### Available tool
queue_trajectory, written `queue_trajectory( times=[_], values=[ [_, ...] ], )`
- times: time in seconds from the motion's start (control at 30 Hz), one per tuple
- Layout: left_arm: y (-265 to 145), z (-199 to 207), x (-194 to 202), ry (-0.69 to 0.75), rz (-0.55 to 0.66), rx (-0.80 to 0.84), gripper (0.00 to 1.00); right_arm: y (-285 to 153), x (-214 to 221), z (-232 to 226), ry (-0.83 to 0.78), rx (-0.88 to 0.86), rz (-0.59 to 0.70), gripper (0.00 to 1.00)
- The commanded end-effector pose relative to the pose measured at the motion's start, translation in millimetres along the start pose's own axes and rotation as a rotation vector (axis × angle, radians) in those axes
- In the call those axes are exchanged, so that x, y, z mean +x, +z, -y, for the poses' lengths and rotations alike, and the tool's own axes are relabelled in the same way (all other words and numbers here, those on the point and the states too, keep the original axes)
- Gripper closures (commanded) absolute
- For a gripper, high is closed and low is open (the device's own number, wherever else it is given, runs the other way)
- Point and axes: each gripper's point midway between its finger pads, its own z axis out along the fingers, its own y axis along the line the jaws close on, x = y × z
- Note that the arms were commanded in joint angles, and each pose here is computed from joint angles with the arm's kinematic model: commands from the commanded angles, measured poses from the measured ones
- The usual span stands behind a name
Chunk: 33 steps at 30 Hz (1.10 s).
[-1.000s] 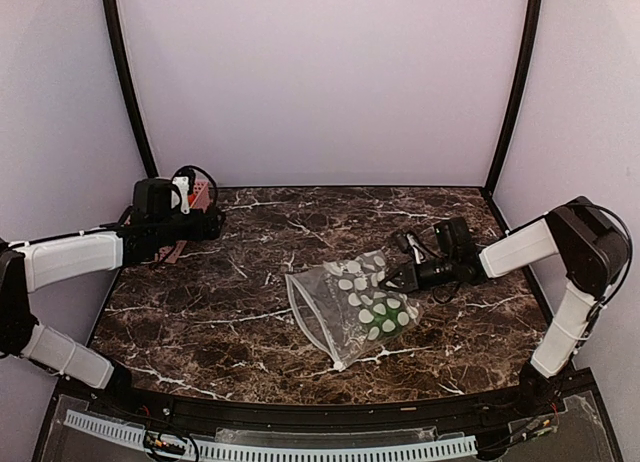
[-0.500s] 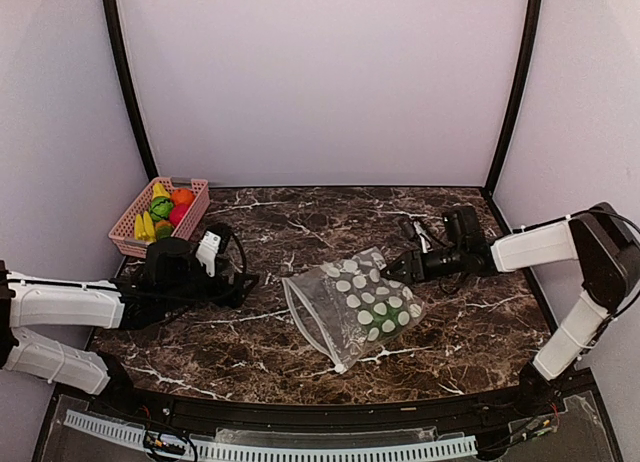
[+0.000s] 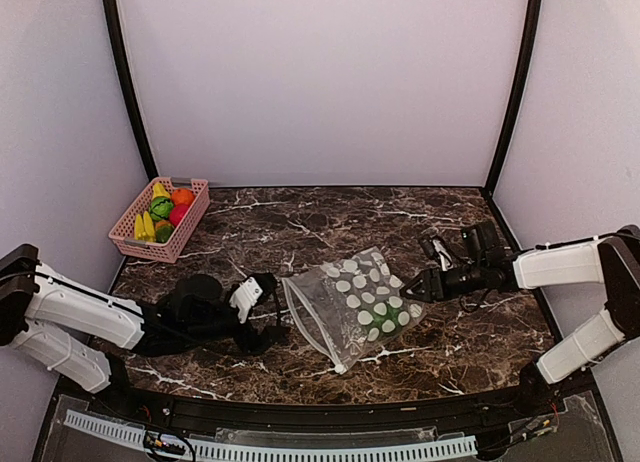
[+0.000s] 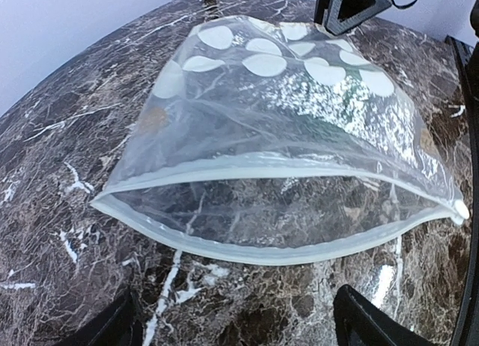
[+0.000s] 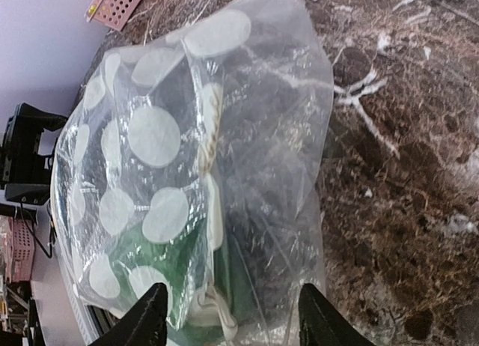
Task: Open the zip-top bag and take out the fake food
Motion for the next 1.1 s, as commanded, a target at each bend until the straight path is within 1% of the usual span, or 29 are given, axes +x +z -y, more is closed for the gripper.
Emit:
queue_trajectory(
  times=[0.0,0.03,0.07,0.1,0.13,0.2,0.27,0.37,0.6,0.7,0.9,0.97,1.07],
  values=[
    [11.1,20.4,-12.7,0.085,0.046,0.048,0.15,-3.4,17.8,-0.5,0.023,-0.017,-0.021,0.50],
    [16.5,27.5,-5.3,0.102,0.021,0.065,0.16,-1.9,19.9,0.7,0.026,-0.020,-0.025,0.54],
    [20.3,31.3,-10.1,0.121,0.027,0.073,0.18,0.1,21.8,2.3,0.032,-0.022,-0.031,0.58],
    [26.3,39.0,-3.6,0.140,0.003,0.090,0.20,2.1,22.2,2.5,0.037,-0.030,-0.035,0.61],
    [30.9,43.4,-9.9,0.158,0.011,0.099,0.22,4.1,22.2,1.4,0.036,-0.044,-0.039,0.66],
    [42.6,53.5,-6.0,0.179,-0.003,0.123,0.25,7.8,22.7,4.5,0.045,-0.042,-0.044,0.73],
    [50.7,60.2,-10.1,0.188,0.010,0.135,0.28,10.3,22.9,7.8,0.052,-0.034,-0.049,0.79],
    [61.3,66.3,-18.5,0.202,0.025,0.139,0.32,13.2,24.7,9.5,0.059,-0.032,-0.053,0.84],
    [81.7,74.8,-23.3,0.222,0.030,0.148,0.32,21.7,31.1,10.4,0.057,-0.033,-0.072,0.95],
    [88.8,78.9,-30.7,0.237,0.041,0.158,0.31,25.3,29.4,7.5,0.045,-0.040,-0.076,1.00],
    [107.1,87.4,-29.2,0.257,0.029,0.183,0.25,37.6,31.6,-3.2,0.025,-0.062,-0.104,1.00],
    [112.4,90.1,-27.1,0.259,0.027,0.193,0.22,42.3,33.8,-8.2,0.018,-0.073,-0.115,1.00],
    [118.0,97.1,-27.3,0.258,0.040,0.225,0.14,47.9,37.1,-12.9,0.015,-0.081,-0.125,1.00]
  ],
)
